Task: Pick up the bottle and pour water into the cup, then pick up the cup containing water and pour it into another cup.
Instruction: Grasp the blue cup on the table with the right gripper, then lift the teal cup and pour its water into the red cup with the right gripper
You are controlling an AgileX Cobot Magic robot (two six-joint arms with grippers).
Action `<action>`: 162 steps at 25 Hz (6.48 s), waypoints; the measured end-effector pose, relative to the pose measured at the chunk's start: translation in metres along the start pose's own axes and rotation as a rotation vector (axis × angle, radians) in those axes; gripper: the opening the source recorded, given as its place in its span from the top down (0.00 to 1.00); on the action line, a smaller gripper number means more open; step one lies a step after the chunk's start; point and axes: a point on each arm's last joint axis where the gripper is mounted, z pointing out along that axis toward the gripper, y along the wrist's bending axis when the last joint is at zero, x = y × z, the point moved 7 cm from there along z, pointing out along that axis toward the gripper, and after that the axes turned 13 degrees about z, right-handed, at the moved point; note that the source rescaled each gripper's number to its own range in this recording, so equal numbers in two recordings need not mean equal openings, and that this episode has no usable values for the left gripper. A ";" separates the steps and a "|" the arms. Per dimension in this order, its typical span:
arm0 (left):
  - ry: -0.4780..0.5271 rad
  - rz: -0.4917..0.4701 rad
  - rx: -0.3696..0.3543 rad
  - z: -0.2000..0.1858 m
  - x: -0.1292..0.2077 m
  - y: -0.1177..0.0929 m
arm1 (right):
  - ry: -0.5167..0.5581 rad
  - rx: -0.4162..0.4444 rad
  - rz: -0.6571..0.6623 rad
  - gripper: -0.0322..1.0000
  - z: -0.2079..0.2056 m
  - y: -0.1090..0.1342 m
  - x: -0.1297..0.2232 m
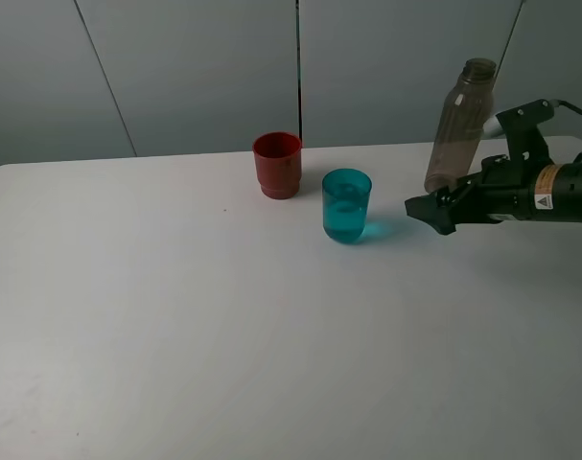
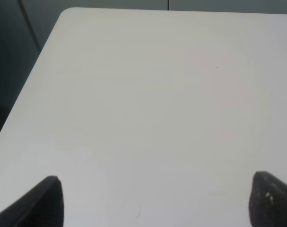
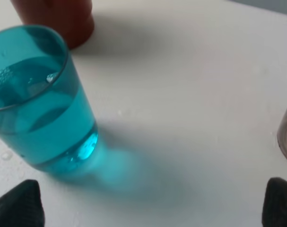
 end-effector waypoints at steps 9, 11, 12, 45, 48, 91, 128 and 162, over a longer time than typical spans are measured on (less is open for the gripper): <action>0.000 0.000 0.000 0.000 0.000 0.000 | -0.094 0.170 -0.089 0.00 0.003 0.005 0.003; 0.000 0.000 0.000 0.000 0.000 0.000 | -0.100 0.184 -0.076 0.00 0.004 0.007 0.003; 0.000 0.000 0.000 0.000 0.000 0.000 | -0.101 0.188 -0.071 0.00 0.005 0.009 0.003; 0.002 0.002 0.000 0.000 0.000 0.000 | -0.058 -0.139 -0.152 0.00 0.059 0.056 0.043; 0.002 0.002 0.000 0.000 0.000 0.000 | -0.067 -0.151 -0.152 0.00 0.065 0.056 0.042; 0.002 0.017 0.000 0.000 0.000 0.000 | -0.096 -0.249 -0.186 0.00 0.115 0.064 0.029; 0.002 0.045 0.000 0.000 0.000 0.000 | -0.115 -0.227 -0.149 0.13 0.126 0.066 0.021; 0.000 0.056 0.000 0.000 0.000 0.000 | -0.141 -0.125 -0.137 0.90 0.108 0.067 -0.047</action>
